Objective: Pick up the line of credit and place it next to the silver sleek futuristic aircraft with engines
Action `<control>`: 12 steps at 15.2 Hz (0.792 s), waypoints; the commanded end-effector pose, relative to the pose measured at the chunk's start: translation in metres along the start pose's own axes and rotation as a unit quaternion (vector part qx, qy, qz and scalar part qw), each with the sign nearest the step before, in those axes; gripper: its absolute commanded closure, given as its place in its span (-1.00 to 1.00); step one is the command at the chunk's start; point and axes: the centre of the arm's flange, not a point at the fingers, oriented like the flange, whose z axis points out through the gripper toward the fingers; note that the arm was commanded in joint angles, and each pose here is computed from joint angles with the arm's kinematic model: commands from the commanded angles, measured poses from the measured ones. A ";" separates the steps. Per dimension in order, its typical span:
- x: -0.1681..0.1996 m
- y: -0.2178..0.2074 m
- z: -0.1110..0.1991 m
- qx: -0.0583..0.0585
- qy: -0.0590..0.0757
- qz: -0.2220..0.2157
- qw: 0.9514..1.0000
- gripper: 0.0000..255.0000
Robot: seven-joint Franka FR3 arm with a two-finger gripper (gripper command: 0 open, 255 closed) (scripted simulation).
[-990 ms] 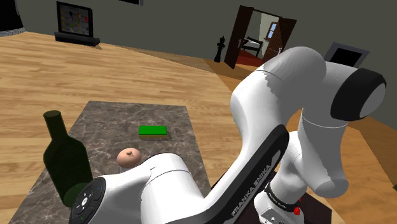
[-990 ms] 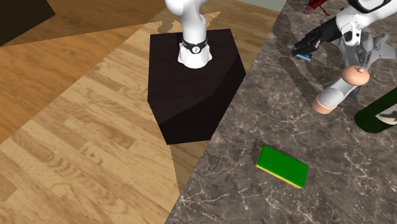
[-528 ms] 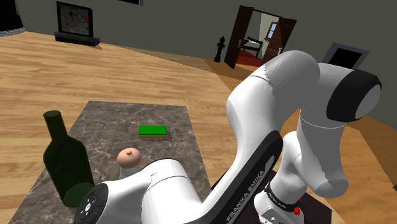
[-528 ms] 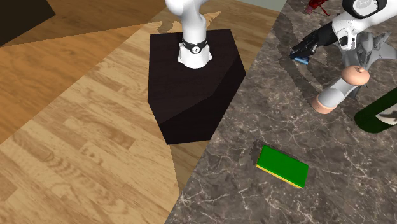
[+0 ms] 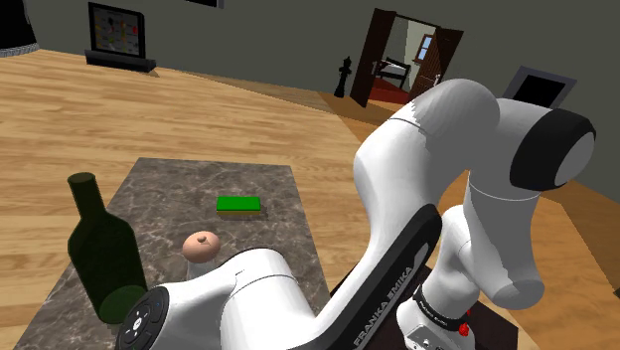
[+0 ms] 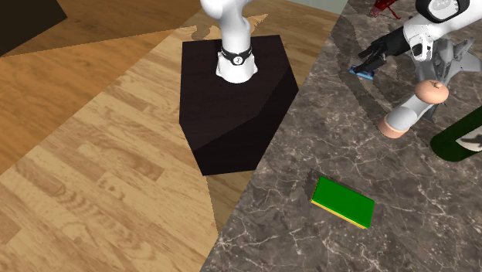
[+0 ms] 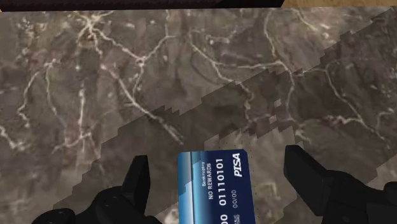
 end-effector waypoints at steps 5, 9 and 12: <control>0.000 0.000 -0.050 0.000 0.000 0.000 1.000 -1.00; 0.000 0.000 -0.050 0.000 0.000 0.000 1.000 -1.00; 0.000 0.000 -0.050 0.000 0.000 0.000 1.000 -1.00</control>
